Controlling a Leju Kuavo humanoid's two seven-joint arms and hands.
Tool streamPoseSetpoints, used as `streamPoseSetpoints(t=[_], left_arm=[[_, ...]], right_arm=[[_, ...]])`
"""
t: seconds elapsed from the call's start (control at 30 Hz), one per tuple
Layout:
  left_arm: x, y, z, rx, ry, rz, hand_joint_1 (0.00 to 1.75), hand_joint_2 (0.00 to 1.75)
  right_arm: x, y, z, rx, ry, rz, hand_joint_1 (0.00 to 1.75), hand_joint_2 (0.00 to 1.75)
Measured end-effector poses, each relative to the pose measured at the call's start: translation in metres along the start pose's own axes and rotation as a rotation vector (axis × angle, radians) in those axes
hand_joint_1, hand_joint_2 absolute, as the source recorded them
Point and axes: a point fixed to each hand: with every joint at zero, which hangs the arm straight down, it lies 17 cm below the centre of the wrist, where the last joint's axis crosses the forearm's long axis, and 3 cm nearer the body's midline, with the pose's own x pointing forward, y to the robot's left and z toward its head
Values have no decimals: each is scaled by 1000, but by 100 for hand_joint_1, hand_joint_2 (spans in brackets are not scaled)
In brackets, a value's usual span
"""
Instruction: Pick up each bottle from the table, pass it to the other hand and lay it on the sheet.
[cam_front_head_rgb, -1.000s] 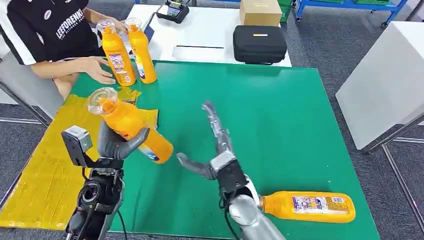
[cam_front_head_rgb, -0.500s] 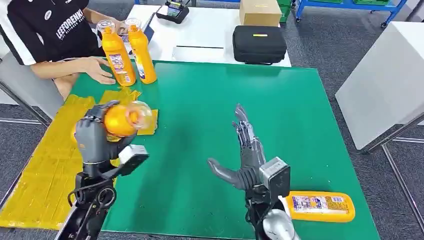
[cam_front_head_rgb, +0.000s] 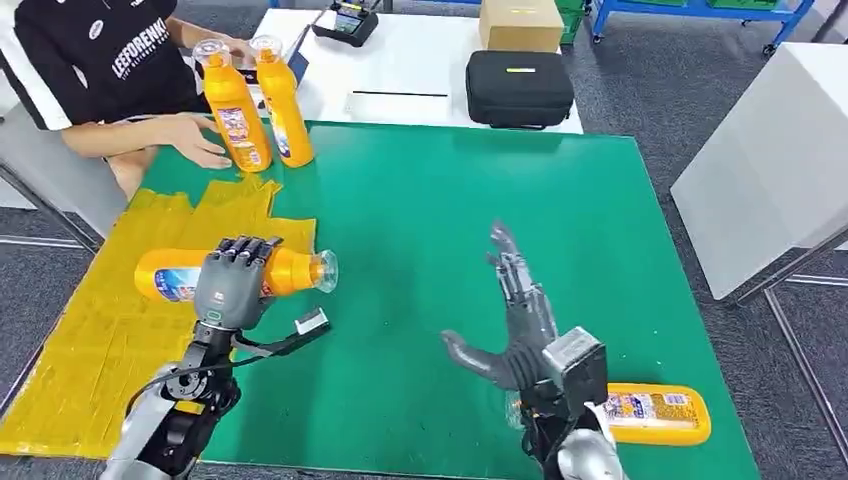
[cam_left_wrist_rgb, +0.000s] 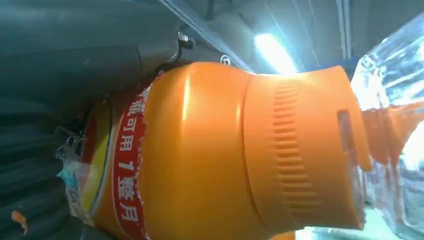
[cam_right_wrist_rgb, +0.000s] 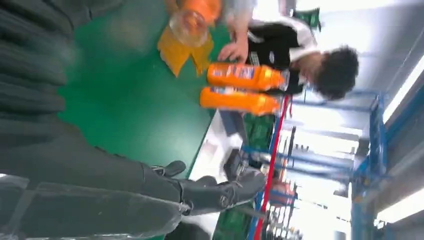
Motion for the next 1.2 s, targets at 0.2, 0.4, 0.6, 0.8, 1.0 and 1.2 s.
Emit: streamPoseSetpoints(t=[0.2,0.4,0.6,0.8,1.0,1.2], left_arm=[[-24,-47,14,-170,60,33,175,175],[-36,-79,30,-315,117,137,175,175],[-45,-91,30,-406,163,213,24,175],[-47,-90,26,-430,165,232,0,175],[-47,-85,23,-415,163,232,0,175],[-47,-78,18,-400,165,208,0,175]], right_arm=[[-1,6,5,40,8,13,0,175],[-2,12,5,57,12,27,0,175],[-5,21,6,86,22,39,0,175],[-14,31,8,117,51,105,0,175],[-17,32,9,120,58,114,0,175],[-34,37,18,167,108,290,0,175]])
